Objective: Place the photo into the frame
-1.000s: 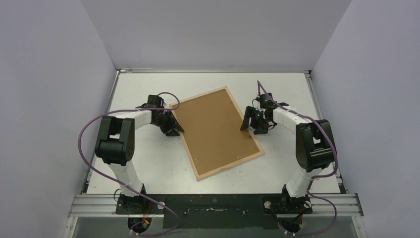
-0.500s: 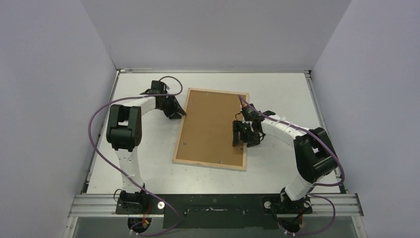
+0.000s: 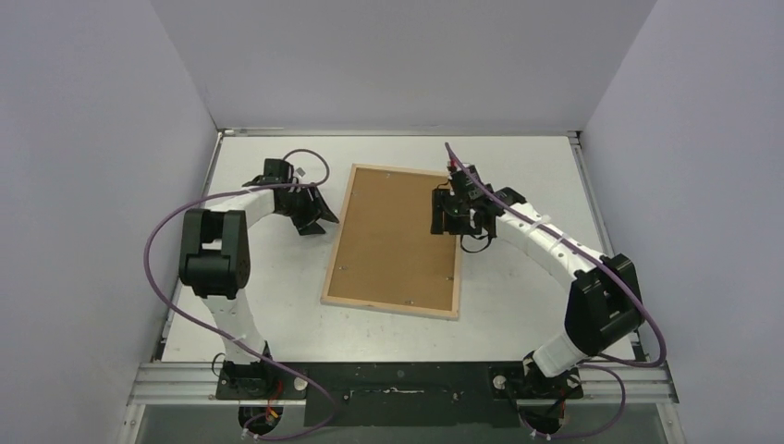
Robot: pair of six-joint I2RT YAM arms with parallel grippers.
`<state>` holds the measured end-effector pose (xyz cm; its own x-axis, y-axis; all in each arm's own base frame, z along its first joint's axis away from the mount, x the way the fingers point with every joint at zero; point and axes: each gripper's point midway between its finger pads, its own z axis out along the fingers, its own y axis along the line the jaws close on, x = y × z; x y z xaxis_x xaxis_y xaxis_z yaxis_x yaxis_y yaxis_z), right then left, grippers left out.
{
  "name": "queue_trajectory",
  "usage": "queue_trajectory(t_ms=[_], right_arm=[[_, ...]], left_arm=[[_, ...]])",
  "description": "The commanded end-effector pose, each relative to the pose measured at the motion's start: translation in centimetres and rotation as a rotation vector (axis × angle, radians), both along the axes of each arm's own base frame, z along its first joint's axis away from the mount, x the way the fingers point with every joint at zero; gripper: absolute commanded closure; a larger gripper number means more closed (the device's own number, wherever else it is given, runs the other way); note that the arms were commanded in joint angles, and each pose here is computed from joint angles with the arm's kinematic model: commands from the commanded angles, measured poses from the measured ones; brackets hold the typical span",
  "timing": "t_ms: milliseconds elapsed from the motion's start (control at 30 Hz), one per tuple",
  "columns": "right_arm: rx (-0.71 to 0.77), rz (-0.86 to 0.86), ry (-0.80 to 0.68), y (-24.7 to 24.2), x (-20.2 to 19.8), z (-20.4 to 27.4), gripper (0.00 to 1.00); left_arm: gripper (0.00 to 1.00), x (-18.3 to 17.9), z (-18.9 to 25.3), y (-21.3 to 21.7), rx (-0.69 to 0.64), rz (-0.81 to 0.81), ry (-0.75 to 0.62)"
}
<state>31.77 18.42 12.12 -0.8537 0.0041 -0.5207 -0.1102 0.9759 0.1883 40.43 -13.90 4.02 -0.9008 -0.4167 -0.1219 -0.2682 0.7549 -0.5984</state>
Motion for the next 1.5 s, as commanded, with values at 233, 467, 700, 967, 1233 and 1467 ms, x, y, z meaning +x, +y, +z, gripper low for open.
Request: queue_trajectory(t_ms=[233, 467, 700, 967, 1233, 1467], right_arm=[[0.333, 0.343, 0.047, 19.4, 0.4, -1.3, 0.57], [0.418, 0.466, 0.122, 25.3, -2.6, -3.5, 0.64], [0.427, 0.459, 0.129, 26.6, -3.0, -4.5, 0.73], [0.408, 0.468, 0.131, 26.9, -2.6, -6.5, 0.73], [0.401, 0.506, 0.092, 27.5, -2.4, -7.1, 0.71], [0.375, 0.552, 0.132, 26.9, -3.5, -8.4, 0.71]], left_arm=[[0.63, -7.7, 1.6, -0.9, -0.120, -0.062, -0.094], [0.73, -9.2, 1.5, -0.7, -0.098, -0.053, -0.066], [0.78, -9.5, 1.2, -0.8, -0.105, -0.037, -0.054], [0.83, -10.0, -0.3, 0.1, -0.065, 0.005, 0.029], [0.87, -10.7, -1.7, 0.2, -0.084, 0.011, 0.108], [0.89, -10.8, -2.3, 0.5, -0.110, 0.037, 0.152]])
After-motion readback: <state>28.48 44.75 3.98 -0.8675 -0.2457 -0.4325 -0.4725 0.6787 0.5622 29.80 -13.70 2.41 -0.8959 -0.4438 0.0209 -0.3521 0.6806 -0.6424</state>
